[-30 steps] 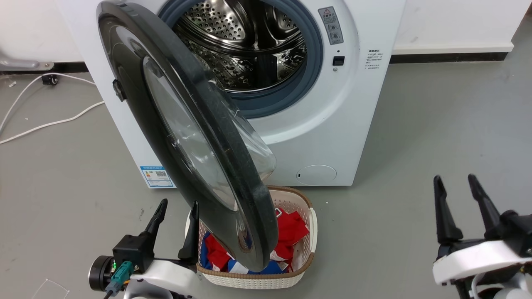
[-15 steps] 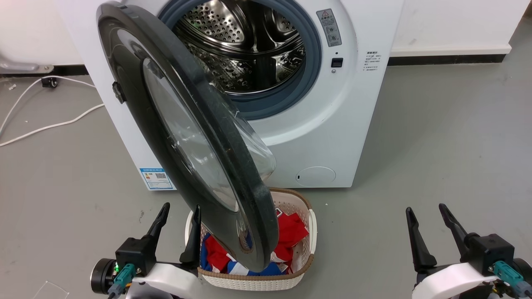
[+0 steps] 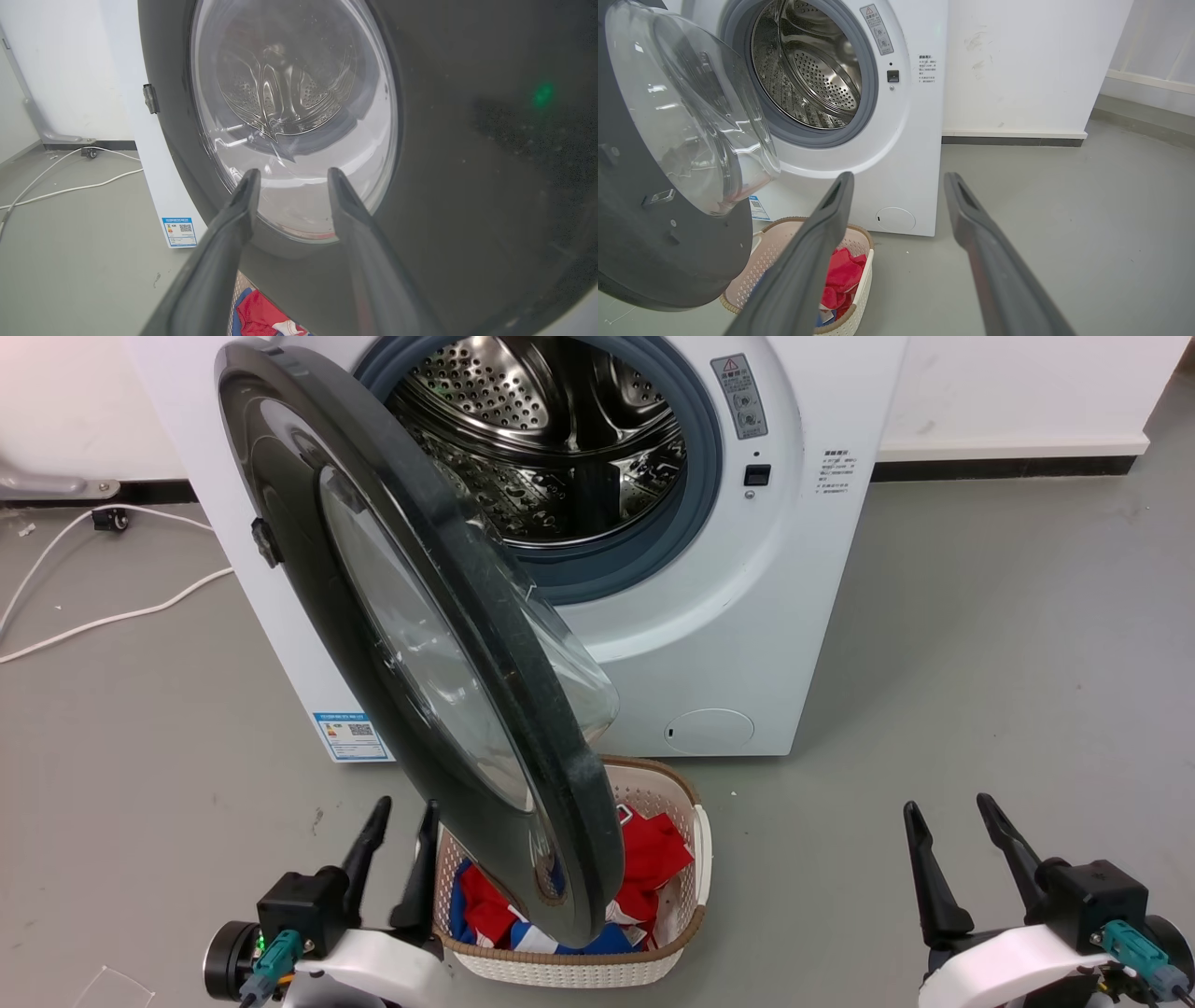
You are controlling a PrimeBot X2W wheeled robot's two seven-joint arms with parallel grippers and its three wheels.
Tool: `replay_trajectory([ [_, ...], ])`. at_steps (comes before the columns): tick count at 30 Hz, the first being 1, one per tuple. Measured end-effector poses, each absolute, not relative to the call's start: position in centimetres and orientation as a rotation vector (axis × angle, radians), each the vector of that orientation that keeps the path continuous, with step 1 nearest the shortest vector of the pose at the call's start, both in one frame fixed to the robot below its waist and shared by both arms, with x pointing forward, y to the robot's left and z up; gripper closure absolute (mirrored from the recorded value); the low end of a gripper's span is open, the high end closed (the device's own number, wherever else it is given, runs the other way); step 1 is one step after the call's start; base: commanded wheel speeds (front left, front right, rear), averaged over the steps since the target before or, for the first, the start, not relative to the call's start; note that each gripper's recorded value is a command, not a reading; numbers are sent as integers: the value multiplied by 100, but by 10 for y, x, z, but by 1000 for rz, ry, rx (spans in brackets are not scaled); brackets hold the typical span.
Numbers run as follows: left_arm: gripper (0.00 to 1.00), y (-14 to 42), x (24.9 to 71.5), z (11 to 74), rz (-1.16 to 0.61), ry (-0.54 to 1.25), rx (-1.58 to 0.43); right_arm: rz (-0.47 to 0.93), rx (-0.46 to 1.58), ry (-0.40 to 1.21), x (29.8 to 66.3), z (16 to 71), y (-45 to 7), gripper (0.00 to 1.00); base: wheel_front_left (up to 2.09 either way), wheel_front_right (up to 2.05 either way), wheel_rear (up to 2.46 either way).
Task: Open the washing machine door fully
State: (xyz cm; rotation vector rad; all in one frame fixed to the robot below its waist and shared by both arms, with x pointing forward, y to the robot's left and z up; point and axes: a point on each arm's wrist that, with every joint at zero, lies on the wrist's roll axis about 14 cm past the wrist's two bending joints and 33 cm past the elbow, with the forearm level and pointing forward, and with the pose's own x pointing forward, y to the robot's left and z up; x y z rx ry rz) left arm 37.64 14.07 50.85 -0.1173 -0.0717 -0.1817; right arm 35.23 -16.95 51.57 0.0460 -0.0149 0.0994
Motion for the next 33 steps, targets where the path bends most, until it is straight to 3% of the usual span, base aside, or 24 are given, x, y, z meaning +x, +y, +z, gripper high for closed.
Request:
replay_trajectory([
  [13,100,151,381,525,-148,-109,-153,100,58,-19,357,515,-169,0,0,0,0],
  [25,100,160,364,683,-137,-587,-102,103,56,-31,363,518,-169,0,0,0,0],
  [30,100,126,341,742,-267,-746,-108,95,46,-33,363,520,-172,0,0,0,0],
  [33,100,101,335,750,-361,-751,-116,89,47,-36,362,521,-174,0,0,0,0],
])
